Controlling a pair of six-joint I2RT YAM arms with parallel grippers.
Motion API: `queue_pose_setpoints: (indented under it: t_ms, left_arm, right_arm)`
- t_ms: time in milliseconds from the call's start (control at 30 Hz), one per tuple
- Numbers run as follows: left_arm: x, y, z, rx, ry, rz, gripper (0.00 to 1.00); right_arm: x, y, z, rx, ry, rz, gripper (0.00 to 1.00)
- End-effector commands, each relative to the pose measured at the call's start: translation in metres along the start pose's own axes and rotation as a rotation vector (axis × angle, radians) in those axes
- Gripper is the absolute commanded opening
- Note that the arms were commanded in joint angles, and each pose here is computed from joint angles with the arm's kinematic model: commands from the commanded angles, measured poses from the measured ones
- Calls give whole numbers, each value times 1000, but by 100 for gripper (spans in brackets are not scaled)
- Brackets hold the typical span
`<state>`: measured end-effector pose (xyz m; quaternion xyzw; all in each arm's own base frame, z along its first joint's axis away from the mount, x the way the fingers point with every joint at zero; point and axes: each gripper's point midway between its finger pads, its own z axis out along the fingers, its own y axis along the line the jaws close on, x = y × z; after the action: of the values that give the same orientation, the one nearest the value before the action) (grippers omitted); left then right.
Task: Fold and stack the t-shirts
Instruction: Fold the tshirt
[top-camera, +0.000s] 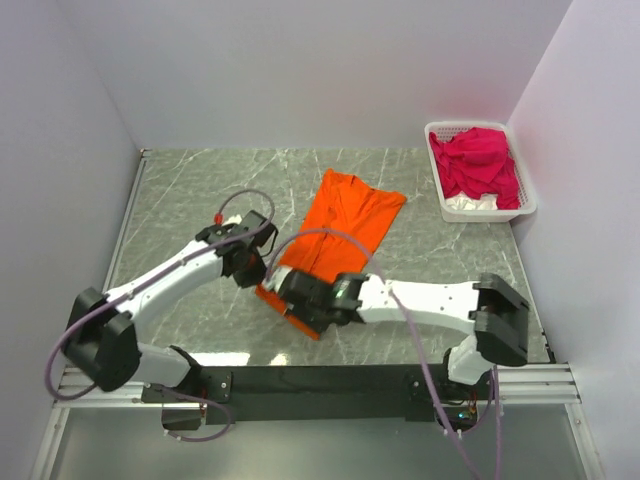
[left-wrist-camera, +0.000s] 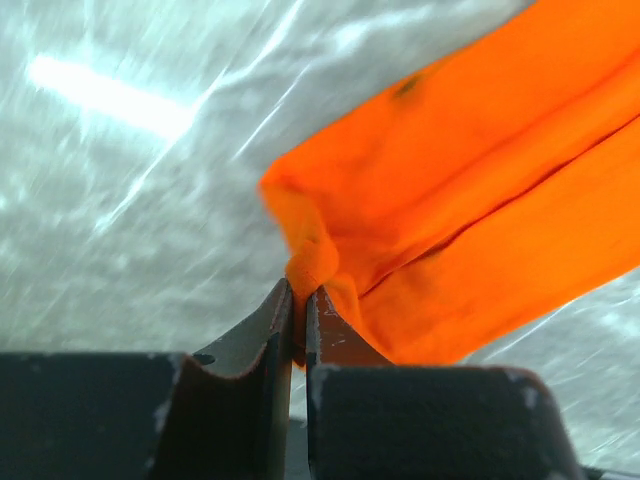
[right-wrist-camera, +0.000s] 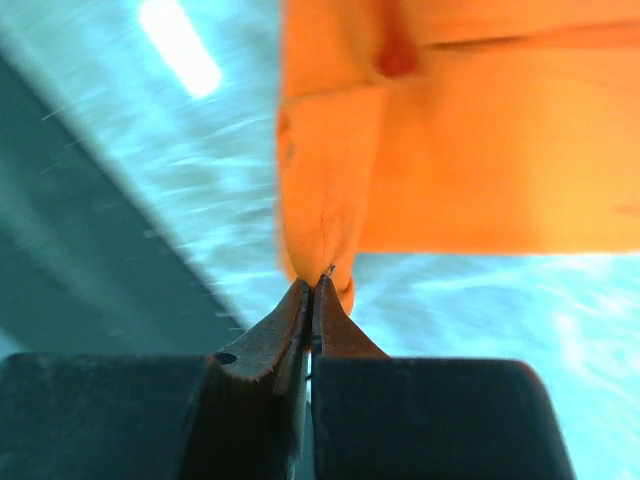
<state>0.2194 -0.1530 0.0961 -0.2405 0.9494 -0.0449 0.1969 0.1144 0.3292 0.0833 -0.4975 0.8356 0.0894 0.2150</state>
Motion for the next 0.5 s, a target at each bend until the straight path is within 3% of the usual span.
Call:
queue_pose_setpoints:
  t_ms: [0, 467]
  left_arm:
    - [-34, -27, -3, 35, -76, 17, 9]
    - [-109, -119, 18, 188, -158, 23, 7]
  right_arm:
    - [-13, -53, -25, 108, -75, 68, 0]
    - [-20, -168, -27, 390, -82, 100, 0]
